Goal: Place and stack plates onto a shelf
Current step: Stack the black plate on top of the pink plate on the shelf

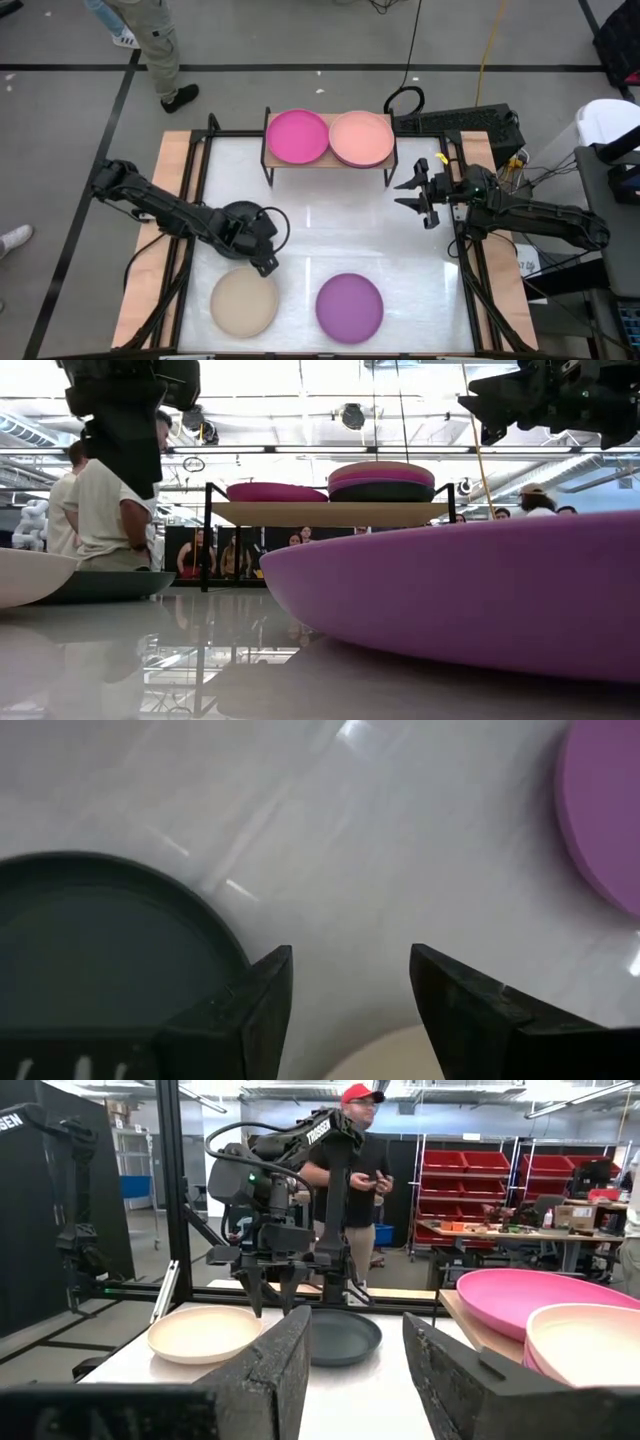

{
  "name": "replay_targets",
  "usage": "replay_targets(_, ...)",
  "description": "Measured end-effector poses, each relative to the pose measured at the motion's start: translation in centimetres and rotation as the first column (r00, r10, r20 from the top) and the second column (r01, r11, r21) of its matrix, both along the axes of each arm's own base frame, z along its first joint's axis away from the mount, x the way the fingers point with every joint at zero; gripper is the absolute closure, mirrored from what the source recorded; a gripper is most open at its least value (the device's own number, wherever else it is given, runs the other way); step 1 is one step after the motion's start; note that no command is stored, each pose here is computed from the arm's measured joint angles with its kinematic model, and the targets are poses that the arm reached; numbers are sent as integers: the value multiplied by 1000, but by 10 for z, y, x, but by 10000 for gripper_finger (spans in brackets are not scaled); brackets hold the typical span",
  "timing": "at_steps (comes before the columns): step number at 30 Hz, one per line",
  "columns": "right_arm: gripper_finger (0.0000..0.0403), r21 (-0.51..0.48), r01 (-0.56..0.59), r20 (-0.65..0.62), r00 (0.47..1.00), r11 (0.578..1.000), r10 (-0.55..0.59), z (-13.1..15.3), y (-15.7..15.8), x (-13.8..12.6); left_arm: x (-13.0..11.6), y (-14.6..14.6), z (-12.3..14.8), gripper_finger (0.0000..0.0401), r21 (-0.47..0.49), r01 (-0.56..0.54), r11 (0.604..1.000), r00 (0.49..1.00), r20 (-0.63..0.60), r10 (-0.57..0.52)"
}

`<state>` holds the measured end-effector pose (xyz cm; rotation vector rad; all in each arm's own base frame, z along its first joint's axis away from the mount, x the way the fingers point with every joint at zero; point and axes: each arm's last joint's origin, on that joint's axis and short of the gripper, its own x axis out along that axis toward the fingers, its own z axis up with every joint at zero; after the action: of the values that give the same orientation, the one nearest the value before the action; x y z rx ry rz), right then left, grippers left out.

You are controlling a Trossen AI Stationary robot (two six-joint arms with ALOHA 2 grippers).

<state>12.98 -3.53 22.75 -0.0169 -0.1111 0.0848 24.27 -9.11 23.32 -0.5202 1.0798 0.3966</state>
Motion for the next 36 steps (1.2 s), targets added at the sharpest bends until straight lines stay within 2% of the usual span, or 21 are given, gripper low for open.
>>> replay_targets(6, 261, -8, 6, 3, 1000, 1000, -6, 0, 0, 0, -1, -3, -2, 194, -10, -28, 1000, 999, -15, 28)
replay_targets(14, 261, -10, 31, 2, 1000, 999, -31, 0, -1, 0, 8, -1, -40, 194, 69, -49, 996, 973, -223, 63)
replay_targets(22, 261, -4, 29, -2, 1000, 1000, -29, 0, -1, 1, 18, 7, -64, 194, 103, -47, 994, 941, -328, 79)
replay_targets(30, 261, -2, 27, -8, 1000, 1000, -27, -1, -1, 1, 23, 20, -82, 195, 123, -90, 988, 898, -418, 134)
replay_targets(33, 261, -3, 27, -7, 1000, 1000, -28, -1, -1, 1, 25, 23, -87, 211, 86, -93, 992, 884, -451, 122)
replay_targets(36, 261, -6, 28, -8, 1000, 1000, -28, -1, -1, 1, 26, 25, -88, 256, 55, -76, 996, 884, -458, 93)
